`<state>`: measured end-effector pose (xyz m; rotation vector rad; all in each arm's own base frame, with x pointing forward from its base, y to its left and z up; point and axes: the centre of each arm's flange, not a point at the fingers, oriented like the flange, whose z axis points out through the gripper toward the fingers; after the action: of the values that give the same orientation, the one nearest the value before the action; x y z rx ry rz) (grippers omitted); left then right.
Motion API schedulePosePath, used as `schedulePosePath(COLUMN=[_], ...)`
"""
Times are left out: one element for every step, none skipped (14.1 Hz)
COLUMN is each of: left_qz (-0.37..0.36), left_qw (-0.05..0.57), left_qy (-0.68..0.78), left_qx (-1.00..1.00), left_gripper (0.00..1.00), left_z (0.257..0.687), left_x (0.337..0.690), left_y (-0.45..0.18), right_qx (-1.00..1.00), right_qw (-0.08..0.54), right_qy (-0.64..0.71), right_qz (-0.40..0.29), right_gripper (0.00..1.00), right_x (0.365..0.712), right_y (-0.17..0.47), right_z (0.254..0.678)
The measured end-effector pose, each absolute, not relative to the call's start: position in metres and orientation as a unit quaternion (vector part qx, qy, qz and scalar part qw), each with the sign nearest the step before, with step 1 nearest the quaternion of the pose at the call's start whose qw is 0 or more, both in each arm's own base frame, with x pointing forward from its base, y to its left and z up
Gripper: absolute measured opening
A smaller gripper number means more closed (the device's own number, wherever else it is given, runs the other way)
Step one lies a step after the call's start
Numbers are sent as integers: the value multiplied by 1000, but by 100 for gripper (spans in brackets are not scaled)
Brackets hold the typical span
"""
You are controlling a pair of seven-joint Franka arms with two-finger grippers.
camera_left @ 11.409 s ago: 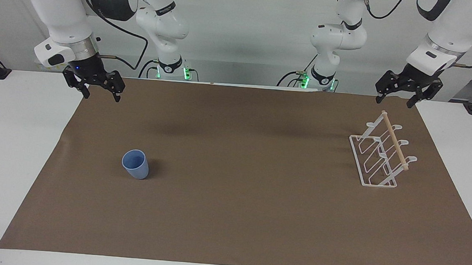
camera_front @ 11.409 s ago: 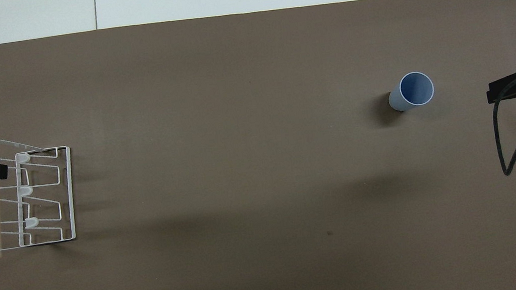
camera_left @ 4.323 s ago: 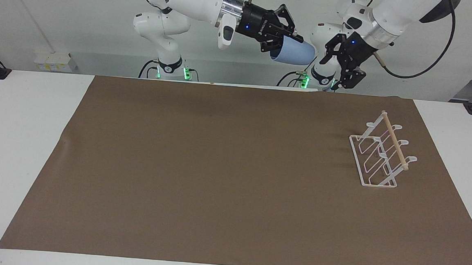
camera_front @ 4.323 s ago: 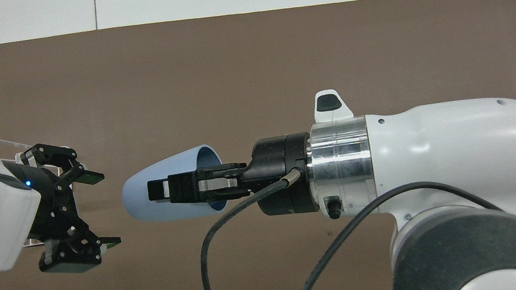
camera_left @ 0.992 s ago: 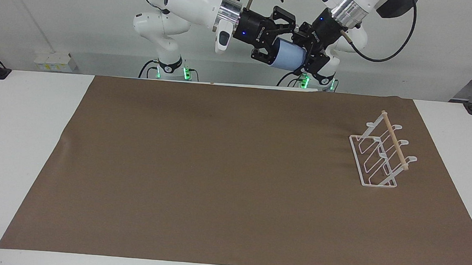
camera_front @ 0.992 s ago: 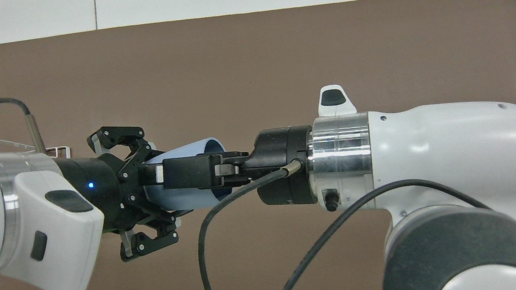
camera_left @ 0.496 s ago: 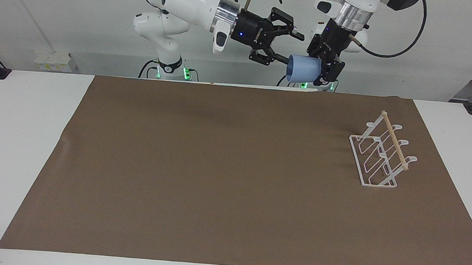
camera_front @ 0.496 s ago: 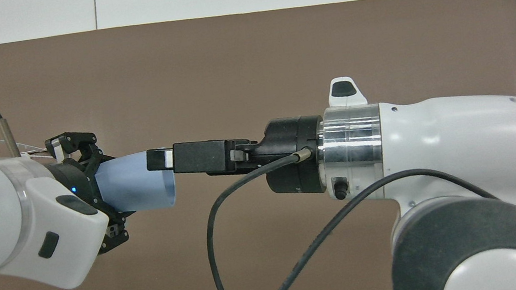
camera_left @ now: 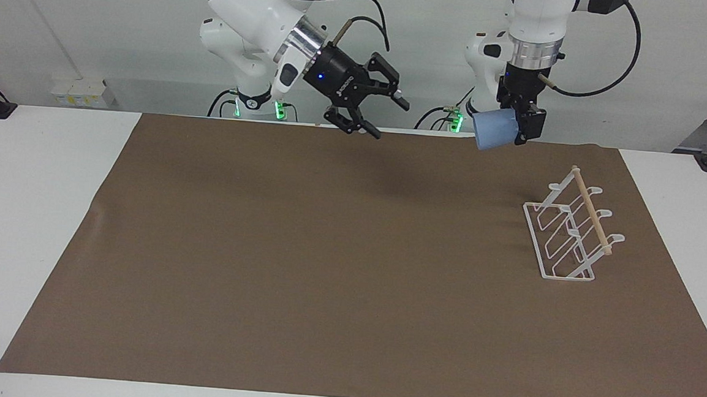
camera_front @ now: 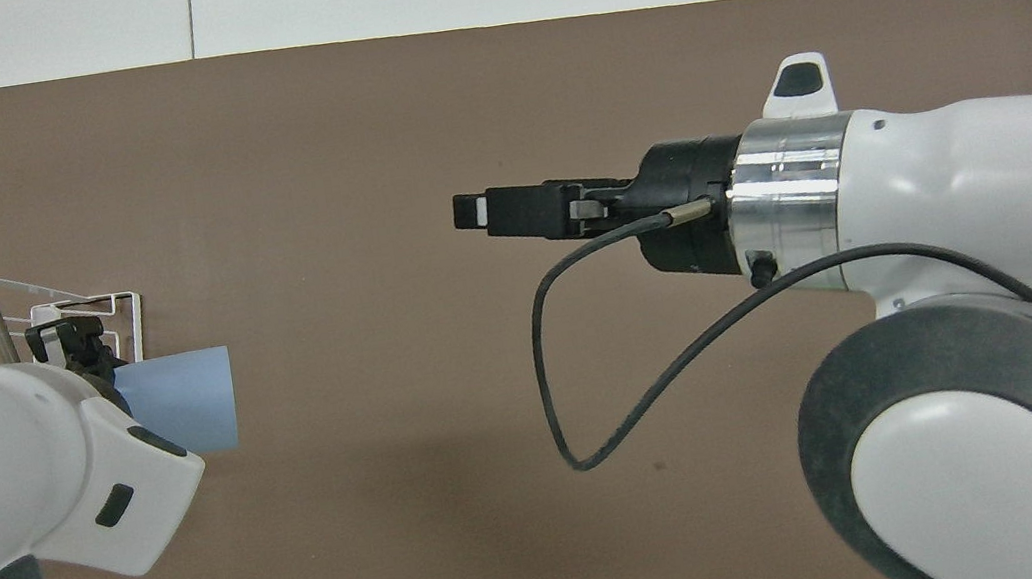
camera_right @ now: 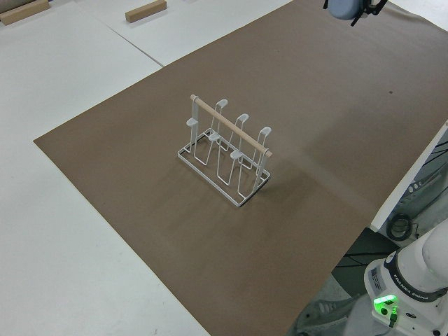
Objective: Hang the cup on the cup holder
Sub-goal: 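Open the right gripper and withdraw it while the left gripper carries the cup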
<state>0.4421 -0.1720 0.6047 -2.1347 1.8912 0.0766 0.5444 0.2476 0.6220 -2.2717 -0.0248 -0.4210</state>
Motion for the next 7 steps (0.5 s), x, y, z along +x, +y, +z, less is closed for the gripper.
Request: schedulePosePath(left_qz=[31,31,31,35,45,55,66], left_qw=[162,176,191,209,225,239,251], left_qy=[657,654,648,643,641,641,643], left_qx=[-736,-735,-737,-736,-732,-728,-721], left_gripper=[75,75,75,75,75,75,75], left_z=[597,589,579,569,561,555,550], left_x=[445,451,459,466,472,476,479], left_y=[-168,-159,-145,-128,-115,-108,-105], right_qx=[-910,-920,-930,-938,-947,-953,-958], right_qw=[372,341,308,274,238,205,175], right_qy=[-10,-10,-10,-13,-20,-27,-34], right_qz=[-180,-191,-201,-210,-217,-222,-226], right_gripper=[78,78,78,77,76,75,75], right_x=[554,563,571,578,583,586,589], right_y=[228,208,188,170,155,143,132], right_z=[618,614,610,606,603,601,599])
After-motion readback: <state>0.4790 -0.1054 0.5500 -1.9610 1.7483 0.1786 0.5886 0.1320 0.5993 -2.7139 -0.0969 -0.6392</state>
